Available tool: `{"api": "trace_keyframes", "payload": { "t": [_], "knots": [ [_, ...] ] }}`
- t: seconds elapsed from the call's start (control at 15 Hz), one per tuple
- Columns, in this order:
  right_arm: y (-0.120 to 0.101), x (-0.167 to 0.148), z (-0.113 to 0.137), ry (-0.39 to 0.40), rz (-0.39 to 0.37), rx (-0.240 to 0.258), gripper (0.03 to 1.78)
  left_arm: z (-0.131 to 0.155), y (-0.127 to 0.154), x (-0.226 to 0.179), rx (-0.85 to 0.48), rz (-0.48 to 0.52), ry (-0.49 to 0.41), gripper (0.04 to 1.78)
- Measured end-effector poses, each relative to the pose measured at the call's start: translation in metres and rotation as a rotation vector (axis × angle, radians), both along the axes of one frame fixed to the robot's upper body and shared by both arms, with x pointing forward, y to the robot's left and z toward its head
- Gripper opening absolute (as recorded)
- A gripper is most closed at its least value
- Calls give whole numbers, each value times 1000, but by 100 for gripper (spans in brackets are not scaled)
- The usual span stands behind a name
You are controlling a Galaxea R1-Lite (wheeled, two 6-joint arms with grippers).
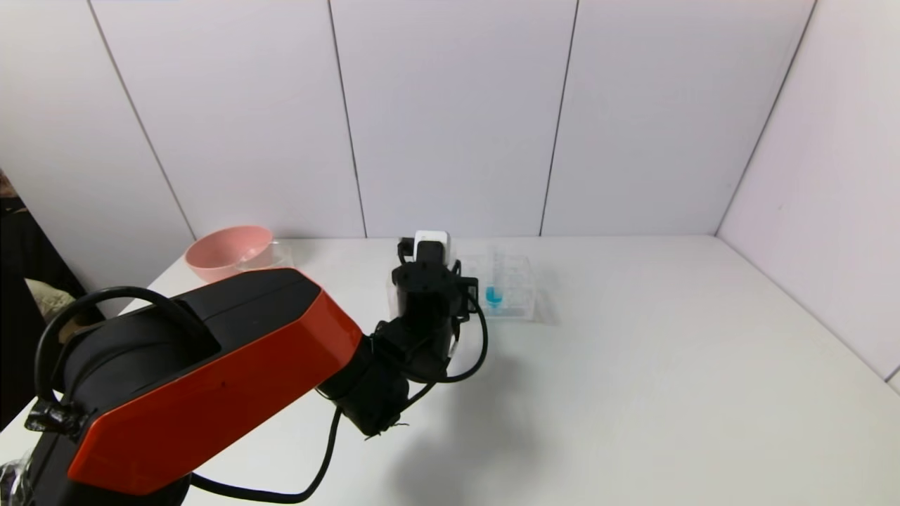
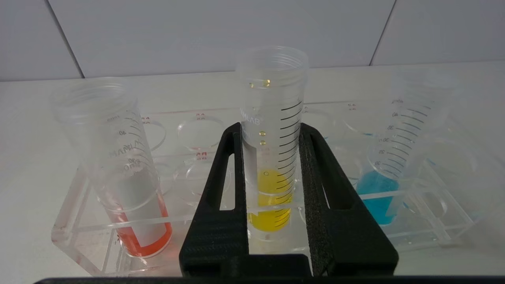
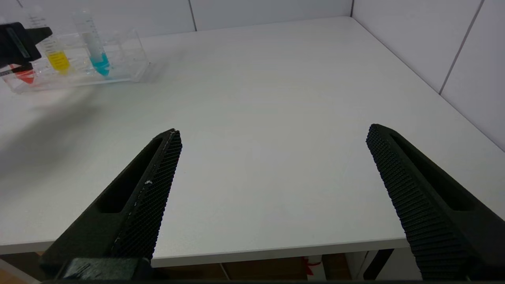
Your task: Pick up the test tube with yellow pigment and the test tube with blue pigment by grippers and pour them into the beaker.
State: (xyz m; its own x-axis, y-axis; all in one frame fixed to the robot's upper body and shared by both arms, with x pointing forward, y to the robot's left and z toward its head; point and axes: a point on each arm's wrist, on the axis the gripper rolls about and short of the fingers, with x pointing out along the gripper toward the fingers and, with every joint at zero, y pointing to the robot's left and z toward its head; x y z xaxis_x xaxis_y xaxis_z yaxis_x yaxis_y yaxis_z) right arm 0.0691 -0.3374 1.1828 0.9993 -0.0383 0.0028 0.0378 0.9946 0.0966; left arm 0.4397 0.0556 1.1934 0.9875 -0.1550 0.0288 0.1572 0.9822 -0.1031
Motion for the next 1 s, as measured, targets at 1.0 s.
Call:
{"api": "trace_keyframes", "payload": {
  "t": [1.0],
  "knots": [
    [0, 0, 0, 0, 0, 1, 171, 60, 8, -13, -9, -4, -24, 42]
  ]
}}
